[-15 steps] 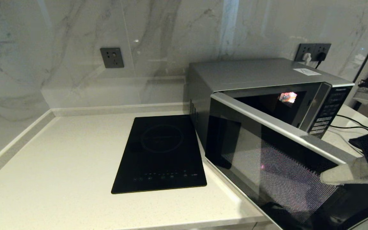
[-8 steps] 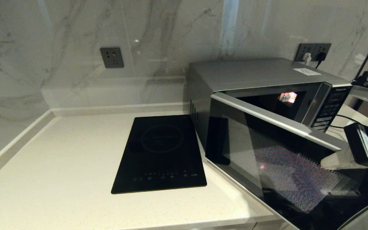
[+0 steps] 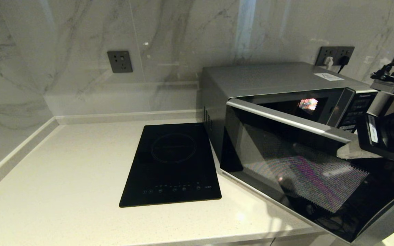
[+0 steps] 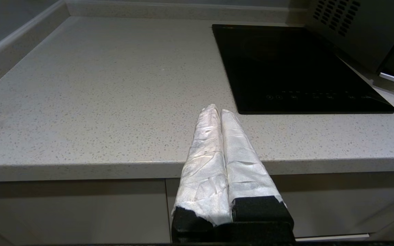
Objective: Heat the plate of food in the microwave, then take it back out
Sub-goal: Close the microwave oven
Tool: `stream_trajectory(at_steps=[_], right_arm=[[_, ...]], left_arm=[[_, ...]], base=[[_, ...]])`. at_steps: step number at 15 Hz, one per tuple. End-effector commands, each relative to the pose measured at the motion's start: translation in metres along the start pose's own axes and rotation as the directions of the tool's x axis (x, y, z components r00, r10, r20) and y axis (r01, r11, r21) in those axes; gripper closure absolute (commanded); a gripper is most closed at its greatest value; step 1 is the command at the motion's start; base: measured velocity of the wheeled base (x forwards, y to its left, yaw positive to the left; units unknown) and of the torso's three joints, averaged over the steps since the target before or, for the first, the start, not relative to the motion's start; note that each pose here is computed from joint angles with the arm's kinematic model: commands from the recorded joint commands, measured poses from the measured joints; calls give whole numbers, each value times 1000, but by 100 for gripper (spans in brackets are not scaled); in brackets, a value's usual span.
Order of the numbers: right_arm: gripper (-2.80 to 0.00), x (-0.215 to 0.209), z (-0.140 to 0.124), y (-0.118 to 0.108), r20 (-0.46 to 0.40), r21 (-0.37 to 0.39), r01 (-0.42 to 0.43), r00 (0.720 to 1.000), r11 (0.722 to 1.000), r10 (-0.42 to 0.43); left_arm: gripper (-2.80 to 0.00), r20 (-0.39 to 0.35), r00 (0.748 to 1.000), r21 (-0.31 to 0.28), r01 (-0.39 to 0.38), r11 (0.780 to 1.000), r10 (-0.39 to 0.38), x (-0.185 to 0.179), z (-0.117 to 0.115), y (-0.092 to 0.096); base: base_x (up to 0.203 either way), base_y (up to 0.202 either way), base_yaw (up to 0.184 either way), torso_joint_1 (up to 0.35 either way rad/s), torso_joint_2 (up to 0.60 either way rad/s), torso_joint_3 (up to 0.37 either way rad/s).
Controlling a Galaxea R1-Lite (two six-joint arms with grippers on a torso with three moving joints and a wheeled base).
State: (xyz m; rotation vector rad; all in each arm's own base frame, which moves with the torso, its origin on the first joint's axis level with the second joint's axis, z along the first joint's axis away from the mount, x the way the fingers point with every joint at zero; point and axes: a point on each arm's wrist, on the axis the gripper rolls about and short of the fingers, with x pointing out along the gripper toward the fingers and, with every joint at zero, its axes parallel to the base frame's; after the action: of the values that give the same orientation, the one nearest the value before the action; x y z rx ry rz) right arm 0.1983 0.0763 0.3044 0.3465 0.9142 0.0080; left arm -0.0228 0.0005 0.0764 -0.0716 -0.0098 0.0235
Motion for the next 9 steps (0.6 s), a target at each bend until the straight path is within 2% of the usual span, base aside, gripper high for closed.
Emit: stream_trajectory(at_steps=[1, 5, 9], right_arm=[[0, 13, 10, -6, 5, 29, 46, 999, 999, -46], [0, 28, 30, -18, 39, 70, 91, 995, 993, -94], [0, 41, 53, -30, 133, 110, 94, 985, 990, -108]], left_arm=[[0, -1, 1000, -1, -1, 1000, 1, 0, 0, 0], [0, -1, 1000, -1, -1, 1000, 1, 0, 0, 0], [0, -1, 1000, -1, -1, 1000, 1, 0, 0, 0]], base=[[0, 0, 0, 0, 0, 0], [0, 0, 0, 0, 0, 0], [0, 0, 0, 0, 0, 0]])
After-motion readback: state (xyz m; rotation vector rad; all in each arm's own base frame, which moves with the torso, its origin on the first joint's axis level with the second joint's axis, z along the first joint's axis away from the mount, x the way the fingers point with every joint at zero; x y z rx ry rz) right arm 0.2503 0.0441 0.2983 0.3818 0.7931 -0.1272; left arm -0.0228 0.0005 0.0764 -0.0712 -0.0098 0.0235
